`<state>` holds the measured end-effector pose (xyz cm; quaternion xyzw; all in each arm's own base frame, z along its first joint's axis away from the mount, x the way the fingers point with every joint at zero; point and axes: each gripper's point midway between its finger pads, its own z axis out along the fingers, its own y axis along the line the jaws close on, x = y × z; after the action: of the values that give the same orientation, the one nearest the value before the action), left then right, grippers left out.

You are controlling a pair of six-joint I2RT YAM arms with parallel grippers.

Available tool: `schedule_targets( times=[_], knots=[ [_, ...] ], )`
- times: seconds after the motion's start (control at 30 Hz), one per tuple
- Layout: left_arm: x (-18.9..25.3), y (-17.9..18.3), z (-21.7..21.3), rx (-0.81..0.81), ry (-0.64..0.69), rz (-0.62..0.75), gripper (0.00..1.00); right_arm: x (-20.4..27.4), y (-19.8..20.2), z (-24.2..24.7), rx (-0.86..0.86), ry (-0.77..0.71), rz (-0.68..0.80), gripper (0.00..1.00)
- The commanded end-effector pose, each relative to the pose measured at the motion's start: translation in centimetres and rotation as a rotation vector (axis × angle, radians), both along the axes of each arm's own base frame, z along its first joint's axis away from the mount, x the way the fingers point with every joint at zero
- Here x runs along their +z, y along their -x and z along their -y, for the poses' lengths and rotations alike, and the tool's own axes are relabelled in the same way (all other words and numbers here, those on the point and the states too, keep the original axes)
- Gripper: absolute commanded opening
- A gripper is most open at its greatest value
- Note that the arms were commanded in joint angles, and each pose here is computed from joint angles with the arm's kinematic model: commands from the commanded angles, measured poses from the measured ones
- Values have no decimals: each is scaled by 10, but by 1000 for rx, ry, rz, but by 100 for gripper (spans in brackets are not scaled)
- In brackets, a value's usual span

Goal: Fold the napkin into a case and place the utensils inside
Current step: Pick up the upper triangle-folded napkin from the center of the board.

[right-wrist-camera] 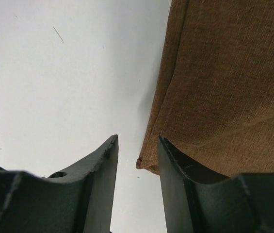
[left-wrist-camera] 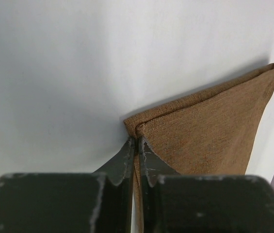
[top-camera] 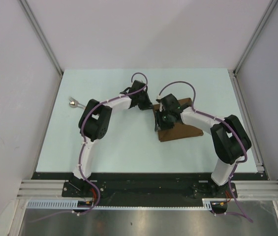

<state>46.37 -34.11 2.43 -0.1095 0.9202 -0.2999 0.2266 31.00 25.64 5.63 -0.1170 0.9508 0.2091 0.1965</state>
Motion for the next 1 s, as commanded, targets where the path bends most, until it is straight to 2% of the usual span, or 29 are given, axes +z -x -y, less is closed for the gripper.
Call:
schedule_targets(
  times=[0.0,0.17,0.53,0.8,0.97],
  knots=[
    [2,1,1,-24,19,2,6,5,-1,3,6,122,54,43],
    [6,1,2,-31,24,7,0,-5,8,4,29,192,40,43],
    [11,0,7,-40,50,8,0,-30,16,20,27,419,51,42],
    [10,-3,2,-30,54,5,1,-45,30,22,37,503,40,41],
    [11,-4,1,-36,54,9,2,-60,35,33,28,610,34,33]
  ],
)
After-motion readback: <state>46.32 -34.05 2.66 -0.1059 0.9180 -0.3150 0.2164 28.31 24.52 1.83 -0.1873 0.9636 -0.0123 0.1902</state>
